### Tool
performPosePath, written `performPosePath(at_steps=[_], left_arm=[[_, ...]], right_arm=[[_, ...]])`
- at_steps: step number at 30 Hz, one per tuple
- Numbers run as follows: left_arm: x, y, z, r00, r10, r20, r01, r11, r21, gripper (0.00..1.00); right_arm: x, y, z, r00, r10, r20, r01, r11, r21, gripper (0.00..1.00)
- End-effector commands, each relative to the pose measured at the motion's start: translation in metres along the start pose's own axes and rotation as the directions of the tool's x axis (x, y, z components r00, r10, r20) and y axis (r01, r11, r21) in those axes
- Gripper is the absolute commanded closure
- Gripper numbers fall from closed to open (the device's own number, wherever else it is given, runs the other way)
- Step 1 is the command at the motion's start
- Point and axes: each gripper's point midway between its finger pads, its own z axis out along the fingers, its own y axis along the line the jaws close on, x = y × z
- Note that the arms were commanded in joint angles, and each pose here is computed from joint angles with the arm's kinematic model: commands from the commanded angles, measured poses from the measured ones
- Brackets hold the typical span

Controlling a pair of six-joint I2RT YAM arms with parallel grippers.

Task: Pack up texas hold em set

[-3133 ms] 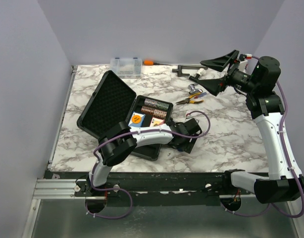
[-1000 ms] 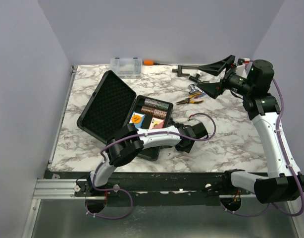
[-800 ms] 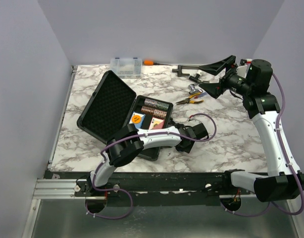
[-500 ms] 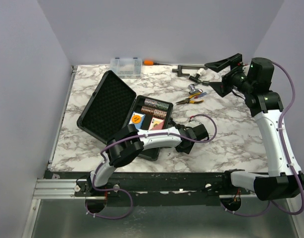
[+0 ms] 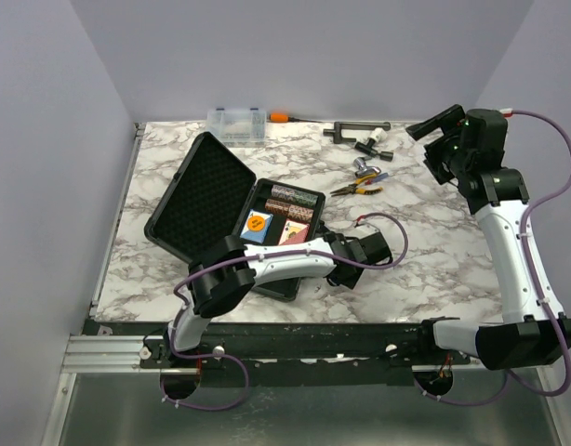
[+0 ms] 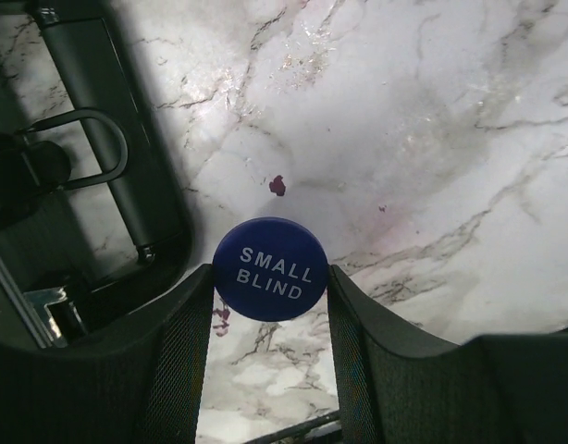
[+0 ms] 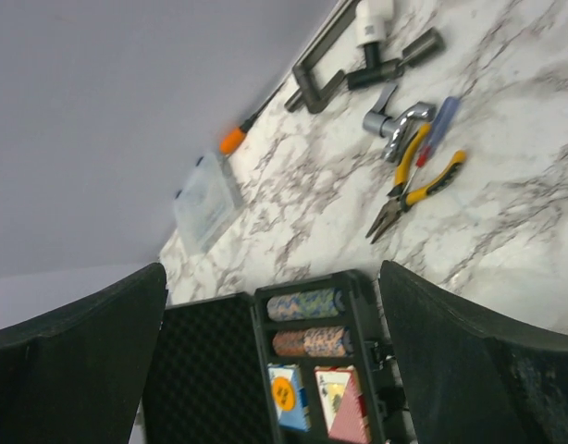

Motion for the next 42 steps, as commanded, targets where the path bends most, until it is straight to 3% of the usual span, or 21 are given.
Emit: performPosePath(at_steps=[1,11,20,34,42], left_arm=[[-0.009,0.004,-0.026,0.998,-0.001,0.058,0.001,1.0,0.008,0.74],[-0.018,0.013,-0.059,0.992,-0.004,0.126,0.001,1.0,0.026,0.74],[-0.032,0.048,-0.082,0.981,-0.043,0.187,0.044,0.999,-0.001,0.74],[-0.05,0.122,-0.068,0.971,-0.154,0.182,0.173,0.981,-0.088,0.74],[-0.052,0.144,-0.05,0.969,-0.191,0.156,0.212,0.968,-0.13,0.74]], right_arm=[[-0.012,-0.033,0.012,0.988,-0.135,0.076,0.124,0.983,0.138,0.0],[0.005,-0.06,0.032,0.965,-0.263,0.004,0.259,0.95,0.175,0.0],[0.018,-0.064,0.036,0.963,-0.266,-0.037,0.268,0.953,0.141,0.0],[0.047,-0.07,0.043,0.951,-0.278,-0.136,0.289,0.955,0.067,0.0],[0.061,-0.069,0.038,0.937,-0.295,-0.185,0.301,0.954,0.004,0.0]])
